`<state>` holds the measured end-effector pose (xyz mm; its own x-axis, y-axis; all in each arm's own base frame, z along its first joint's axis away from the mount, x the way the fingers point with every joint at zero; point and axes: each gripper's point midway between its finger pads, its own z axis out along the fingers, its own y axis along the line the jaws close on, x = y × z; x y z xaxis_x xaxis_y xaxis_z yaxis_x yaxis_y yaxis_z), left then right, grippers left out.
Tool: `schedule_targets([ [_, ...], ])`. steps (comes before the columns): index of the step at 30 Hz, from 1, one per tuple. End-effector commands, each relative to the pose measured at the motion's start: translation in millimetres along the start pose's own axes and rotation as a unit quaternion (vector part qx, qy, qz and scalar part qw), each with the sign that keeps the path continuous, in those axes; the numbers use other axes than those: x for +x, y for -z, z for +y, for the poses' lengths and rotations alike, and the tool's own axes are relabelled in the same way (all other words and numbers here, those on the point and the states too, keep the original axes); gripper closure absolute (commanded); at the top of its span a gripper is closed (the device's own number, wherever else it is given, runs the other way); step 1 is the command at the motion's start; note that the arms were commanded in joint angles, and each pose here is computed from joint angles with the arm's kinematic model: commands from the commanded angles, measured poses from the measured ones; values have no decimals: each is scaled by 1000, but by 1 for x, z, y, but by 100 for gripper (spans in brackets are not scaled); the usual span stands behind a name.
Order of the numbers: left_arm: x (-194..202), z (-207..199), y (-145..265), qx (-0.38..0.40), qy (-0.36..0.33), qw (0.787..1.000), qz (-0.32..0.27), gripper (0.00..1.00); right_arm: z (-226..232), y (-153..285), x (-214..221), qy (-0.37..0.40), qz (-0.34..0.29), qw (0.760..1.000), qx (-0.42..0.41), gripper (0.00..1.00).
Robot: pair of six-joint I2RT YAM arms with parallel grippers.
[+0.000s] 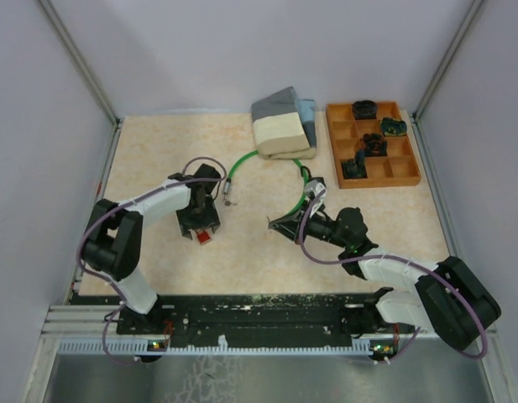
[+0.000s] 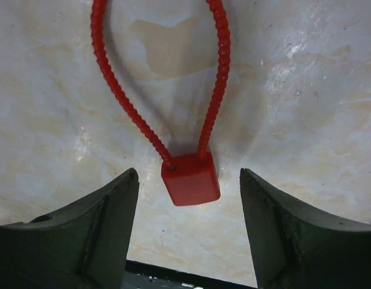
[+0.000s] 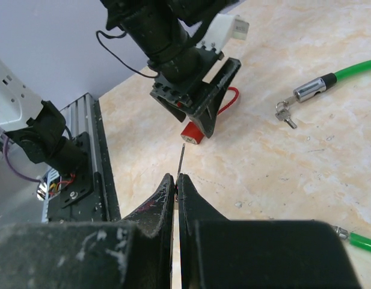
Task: Unlock with the key
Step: Pick up the lock from the center of the board.
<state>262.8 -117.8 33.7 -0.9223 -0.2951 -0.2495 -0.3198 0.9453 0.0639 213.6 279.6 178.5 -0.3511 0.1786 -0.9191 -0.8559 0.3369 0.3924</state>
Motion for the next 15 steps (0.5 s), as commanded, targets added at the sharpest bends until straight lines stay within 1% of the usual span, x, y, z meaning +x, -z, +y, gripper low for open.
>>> schedule_targets([
  [1, -7, -13, -10, 16, -14, 1000, 11, 31, 0, 1, -15, 27, -26, 999, 3, 100],
  [8, 13, -9, -21, 16, -16, 999, 43, 52, 0, 1, -16, 27, -27, 999, 5, 100],
  [13, 15, -17, -15, 53, -3, 998, 41, 74, 0, 1, -16, 25, -27, 999, 5, 100],
  [15, 12, -22, -6, 72, 1, 997, 37, 76, 1, 1, -16, 24, -26, 999, 2, 100],
])
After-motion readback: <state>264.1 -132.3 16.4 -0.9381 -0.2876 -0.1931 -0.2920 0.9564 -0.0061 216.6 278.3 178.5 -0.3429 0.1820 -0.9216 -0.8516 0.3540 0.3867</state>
